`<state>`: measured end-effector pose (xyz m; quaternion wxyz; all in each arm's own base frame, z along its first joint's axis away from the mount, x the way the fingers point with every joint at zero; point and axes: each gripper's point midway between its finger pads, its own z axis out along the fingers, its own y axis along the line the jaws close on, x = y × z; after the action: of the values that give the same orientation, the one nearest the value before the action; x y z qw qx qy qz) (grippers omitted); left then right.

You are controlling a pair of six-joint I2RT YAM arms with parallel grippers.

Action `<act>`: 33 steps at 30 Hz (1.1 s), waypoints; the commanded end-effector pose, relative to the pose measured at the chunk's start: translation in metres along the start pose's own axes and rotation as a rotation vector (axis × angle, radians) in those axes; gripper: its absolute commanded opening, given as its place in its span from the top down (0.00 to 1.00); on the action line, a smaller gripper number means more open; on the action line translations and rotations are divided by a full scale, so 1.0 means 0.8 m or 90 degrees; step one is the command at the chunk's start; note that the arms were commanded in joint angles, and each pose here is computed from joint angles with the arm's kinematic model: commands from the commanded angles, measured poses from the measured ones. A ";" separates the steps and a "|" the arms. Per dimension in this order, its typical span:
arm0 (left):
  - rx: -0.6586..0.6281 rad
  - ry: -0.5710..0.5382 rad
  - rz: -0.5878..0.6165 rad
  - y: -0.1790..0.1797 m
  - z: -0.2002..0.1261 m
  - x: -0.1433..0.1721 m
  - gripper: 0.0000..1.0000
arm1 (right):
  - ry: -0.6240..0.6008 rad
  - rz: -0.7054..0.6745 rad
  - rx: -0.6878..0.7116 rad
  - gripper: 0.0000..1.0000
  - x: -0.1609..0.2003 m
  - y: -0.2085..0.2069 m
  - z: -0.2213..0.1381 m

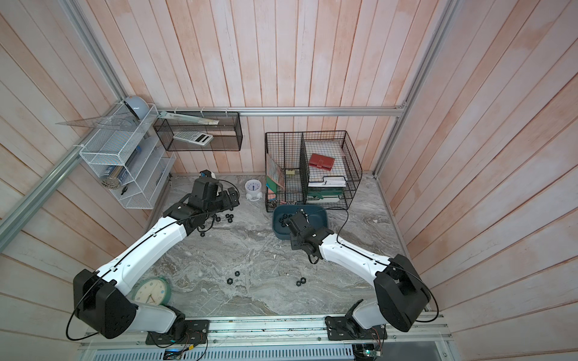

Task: Put the nuts on the desktop into the storage box
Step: Place the nut in the storage box.

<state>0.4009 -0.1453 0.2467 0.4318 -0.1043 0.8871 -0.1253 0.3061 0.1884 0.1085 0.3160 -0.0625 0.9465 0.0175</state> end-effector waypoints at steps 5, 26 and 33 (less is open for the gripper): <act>-0.006 -0.021 0.000 0.007 -0.011 -0.008 0.00 | -0.028 -0.005 0.012 0.80 -0.060 -0.006 0.033; -0.035 -0.026 0.007 0.023 -0.020 -0.008 0.00 | 0.070 -0.011 -0.010 0.79 -0.065 0.012 0.142; -0.040 -0.028 0.007 0.026 -0.022 -0.007 0.00 | 0.104 -0.021 -0.026 0.78 -0.064 0.020 0.161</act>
<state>0.3948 -0.1296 0.2538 0.4445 -0.1167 0.8819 -0.1051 0.4222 0.2141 0.0421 0.2545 -0.0735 0.9640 0.0218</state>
